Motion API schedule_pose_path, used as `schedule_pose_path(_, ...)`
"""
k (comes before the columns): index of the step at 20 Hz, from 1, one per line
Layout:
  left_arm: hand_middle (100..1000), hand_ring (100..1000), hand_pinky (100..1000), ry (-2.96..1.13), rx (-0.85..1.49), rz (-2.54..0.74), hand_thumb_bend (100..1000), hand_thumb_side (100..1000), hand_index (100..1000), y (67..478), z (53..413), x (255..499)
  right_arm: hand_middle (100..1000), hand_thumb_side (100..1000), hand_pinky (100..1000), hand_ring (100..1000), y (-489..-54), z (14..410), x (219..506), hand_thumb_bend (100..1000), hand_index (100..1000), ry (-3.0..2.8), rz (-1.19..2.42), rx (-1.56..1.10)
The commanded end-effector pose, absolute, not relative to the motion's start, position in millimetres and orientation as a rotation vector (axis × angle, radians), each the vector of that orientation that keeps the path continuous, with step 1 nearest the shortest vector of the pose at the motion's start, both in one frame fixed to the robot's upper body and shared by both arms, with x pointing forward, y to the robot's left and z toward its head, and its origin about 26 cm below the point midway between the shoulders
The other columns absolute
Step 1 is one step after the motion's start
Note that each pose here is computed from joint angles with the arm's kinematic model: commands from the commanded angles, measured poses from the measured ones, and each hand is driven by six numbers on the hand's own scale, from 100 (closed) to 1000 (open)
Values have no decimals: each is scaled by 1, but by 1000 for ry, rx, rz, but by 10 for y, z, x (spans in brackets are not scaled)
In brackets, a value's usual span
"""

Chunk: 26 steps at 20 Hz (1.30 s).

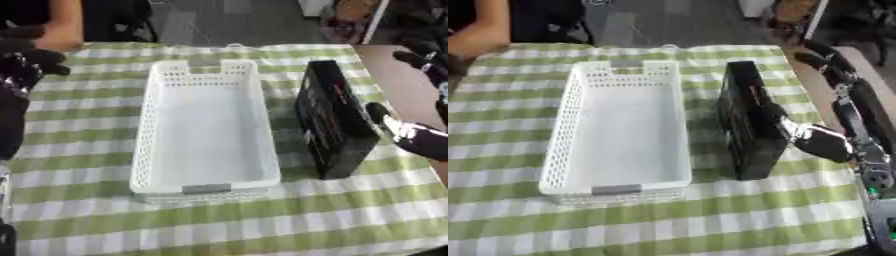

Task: Pick up objects on the table and place them in the box.

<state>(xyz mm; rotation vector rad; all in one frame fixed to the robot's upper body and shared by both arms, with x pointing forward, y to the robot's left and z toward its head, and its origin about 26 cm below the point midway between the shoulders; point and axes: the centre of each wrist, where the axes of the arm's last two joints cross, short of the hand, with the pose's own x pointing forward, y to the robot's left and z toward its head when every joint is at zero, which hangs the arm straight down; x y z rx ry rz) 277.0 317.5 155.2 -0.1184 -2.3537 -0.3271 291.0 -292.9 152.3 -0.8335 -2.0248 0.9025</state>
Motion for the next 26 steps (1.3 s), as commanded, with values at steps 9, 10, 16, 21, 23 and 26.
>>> schedule_pose_path(9,798,659,660,-2380,-129,-351,510,812,737,3152,1633,2762,956,651,914,1000,-2900,1405,2937,494,908,-1994,807,-842)
schedule_pose_path(10,798,659,660,-2379,-129,-351,510,811,737,3151,1633,2762,960,648,892,1000,-2899,1397,2939,493,909,-1991,807,-839)
schedule_pose_path(16,798,659,660,-2379,-127,-350,510,811,737,3153,1632,2762,957,646,691,875,-2912,1378,2948,490,908,-1964,803,-853)
schedule_pose_path(21,798,659,660,-2380,-126,-350,510,811,737,3154,1630,2761,958,651,689,865,-2914,1373,2949,482,908,-1952,810,-861)
schedule_pose_path(23,798,659,660,-2380,-126,-349,510,811,737,3155,1630,2760,957,652,689,866,-2915,1374,2949,479,908,-1949,812,-863)
schedule_pose_path(26,798,660,660,-2379,-126,-349,510,812,737,3155,1629,2760,958,654,690,866,-2917,1376,2950,474,908,-1947,812,-865)
